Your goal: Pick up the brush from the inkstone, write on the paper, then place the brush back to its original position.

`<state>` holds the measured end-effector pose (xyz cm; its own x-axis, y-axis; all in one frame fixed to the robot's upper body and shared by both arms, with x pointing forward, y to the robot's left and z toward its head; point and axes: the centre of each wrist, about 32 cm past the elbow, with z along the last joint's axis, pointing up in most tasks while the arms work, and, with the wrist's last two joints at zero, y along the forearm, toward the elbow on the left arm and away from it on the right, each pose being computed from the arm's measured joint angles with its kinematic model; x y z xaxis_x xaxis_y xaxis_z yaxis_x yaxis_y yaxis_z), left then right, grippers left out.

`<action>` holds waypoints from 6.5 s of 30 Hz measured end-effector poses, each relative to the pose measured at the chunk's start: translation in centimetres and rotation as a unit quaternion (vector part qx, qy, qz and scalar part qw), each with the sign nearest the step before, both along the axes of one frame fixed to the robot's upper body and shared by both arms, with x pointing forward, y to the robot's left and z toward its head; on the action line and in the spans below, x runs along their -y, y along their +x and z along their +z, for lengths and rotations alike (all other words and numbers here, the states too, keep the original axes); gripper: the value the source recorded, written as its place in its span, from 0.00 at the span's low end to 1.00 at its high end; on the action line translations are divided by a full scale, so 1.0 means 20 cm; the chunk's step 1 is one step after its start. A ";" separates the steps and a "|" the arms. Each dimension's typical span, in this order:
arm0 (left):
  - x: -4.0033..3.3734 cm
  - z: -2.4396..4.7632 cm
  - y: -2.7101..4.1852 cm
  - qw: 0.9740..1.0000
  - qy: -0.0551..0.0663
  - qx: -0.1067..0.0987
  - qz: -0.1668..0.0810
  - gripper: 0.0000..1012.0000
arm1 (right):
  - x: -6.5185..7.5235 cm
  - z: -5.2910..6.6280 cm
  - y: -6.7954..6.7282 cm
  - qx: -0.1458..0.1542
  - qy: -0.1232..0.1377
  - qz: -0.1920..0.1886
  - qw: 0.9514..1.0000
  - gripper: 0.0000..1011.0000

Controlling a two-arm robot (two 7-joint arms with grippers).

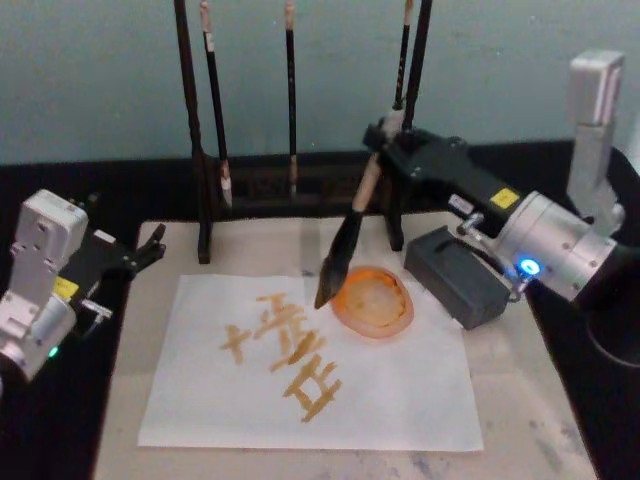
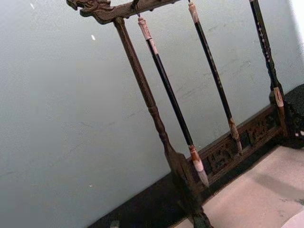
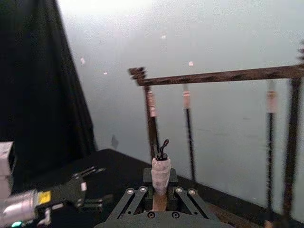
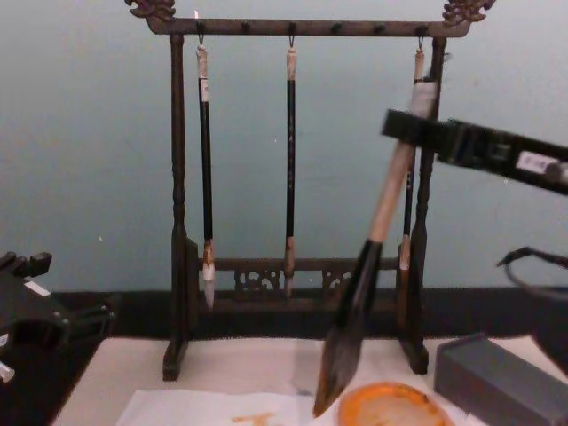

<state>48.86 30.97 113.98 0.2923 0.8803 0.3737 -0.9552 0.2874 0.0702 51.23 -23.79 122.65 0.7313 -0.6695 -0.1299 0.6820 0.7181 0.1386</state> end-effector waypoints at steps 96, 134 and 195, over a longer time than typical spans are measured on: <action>0.000 0.000 0.000 1.000 0.000 0.000 0.000 1.00 | -0.23 -0.03 0.05 0.048 -0.048 0.022 0.997 0.17; 0.000 0.000 0.000 1.000 0.000 0.000 0.000 1.00 | -0.22 -0.01 0.05 0.050 -0.046 0.023 0.997 0.17; 0.000 0.000 0.000 1.000 0.000 0.000 0.000 1.00 | 0.33 -0.19 0.04 -0.320 0.296 -0.177 0.882 0.17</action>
<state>48.86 30.97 113.98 0.2922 0.8803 0.3737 -0.9553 0.2873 0.0703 52.04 -30.43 118.82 0.1402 -0.5171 -0.8443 0.9241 0.3745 -0.0760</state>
